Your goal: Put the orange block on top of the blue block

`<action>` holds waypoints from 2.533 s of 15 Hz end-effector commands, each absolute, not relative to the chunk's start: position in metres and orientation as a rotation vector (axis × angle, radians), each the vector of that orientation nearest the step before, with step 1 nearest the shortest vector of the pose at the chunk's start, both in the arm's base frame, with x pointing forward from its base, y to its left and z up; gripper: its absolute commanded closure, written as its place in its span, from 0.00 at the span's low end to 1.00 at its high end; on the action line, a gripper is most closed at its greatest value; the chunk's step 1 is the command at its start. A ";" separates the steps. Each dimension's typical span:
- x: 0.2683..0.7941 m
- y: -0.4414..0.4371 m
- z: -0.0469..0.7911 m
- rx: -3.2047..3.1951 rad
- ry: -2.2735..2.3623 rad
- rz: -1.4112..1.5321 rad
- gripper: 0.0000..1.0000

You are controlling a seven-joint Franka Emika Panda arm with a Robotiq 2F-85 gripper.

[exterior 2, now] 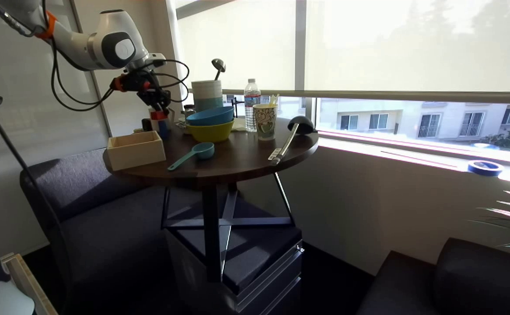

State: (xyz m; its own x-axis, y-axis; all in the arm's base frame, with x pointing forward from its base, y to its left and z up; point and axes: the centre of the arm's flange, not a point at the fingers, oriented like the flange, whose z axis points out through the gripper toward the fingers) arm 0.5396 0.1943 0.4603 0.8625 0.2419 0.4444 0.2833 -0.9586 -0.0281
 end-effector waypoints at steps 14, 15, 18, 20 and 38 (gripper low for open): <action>0.535 0.197 0.451 -2.950 -0.498 -0.664 0.92; 0.536 0.197 0.450 -2.950 -0.496 -0.665 0.92; 0.537 0.196 0.450 -2.947 -0.488 -0.683 0.92; 0.538 0.196 0.451 -2.941 -0.486 -0.693 0.92; 0.519 0.190 0.501 -3.005 -0.401 -0.695 0.00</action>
State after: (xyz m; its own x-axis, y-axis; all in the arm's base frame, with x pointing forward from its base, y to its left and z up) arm 0.5360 0.1906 0.4764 0.8469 0.2655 0.4607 0.2988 -0.9543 0.0007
